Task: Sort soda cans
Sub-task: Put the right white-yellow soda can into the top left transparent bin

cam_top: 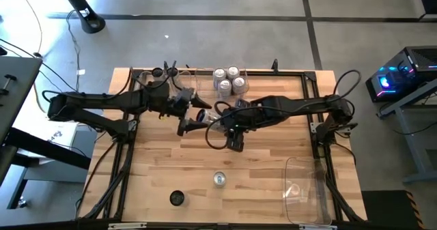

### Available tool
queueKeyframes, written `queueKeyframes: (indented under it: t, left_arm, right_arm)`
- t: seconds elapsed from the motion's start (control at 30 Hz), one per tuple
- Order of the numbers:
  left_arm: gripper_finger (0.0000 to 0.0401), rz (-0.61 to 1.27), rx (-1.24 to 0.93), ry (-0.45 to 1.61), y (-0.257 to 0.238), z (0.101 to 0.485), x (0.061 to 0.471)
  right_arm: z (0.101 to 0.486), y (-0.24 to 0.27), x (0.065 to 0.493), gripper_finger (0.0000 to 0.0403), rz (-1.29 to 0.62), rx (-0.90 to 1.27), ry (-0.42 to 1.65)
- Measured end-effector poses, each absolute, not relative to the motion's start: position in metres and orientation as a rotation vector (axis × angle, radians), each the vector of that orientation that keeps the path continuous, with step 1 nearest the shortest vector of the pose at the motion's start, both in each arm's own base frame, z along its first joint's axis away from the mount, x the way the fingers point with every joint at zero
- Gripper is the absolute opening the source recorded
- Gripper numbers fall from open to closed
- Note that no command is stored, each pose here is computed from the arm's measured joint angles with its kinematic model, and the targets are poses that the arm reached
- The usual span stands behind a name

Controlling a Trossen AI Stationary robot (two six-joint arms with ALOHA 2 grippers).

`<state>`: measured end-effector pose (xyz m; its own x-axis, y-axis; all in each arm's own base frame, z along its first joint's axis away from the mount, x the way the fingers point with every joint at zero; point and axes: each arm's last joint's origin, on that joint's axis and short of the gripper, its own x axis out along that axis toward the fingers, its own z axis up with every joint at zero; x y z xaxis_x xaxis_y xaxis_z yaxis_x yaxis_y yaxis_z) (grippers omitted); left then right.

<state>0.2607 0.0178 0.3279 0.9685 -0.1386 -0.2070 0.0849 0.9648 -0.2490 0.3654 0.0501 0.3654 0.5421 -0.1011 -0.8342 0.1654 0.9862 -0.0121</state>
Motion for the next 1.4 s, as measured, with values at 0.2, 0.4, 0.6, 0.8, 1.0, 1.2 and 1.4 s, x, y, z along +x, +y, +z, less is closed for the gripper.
queueKeyframes:
  t: [0.2,0.4,0.6,0.8,1.0,1.2,1.4]
  left_arm:
    - [0.0322,-0.123,-0.24,0.236,0.014,0.325,0.263]
    - [0.0238,-0.115,-0.232,0.211,0.014,0.329,0.265]
    - [0.0238,-0.121,-0.208,0.223,0.014,0.33,0.264]
    - [0.0238,-0.078,-0.192,0.265,0.024,0.33,0.258]
    - [0.0238,0.033,-0.203,0.34,0.04,0.335,0.238]
    - [0.0238,0.231,-0.165,0.387,0.06,0.355,0.21]
    - [0.0238,0.495,-0.206,0.548,0.078,0.369,0.179]
  right_arm:
    - [0.366,0.05,0.365,0.022,-0.156,0.064,0.985]
    - [0.367,0.049,0.364,0.022,-0.172,0.073,0.984]
    - [0.367,0.048,0.364,0.022,-0.202,0.061,0.975]
    - [0.372,0.05,0.356,0.0314,-0.259,0.004,0.977]
    - [0.381,0.045,0.327,0.0389,-0.392,0.065,1.099]
    - [0.393,0.046,0.297,0.039,-0.523,0.0,1.14]
    - [0.399,0.043,0.286,0.039,-0.597,0.016,1.09]
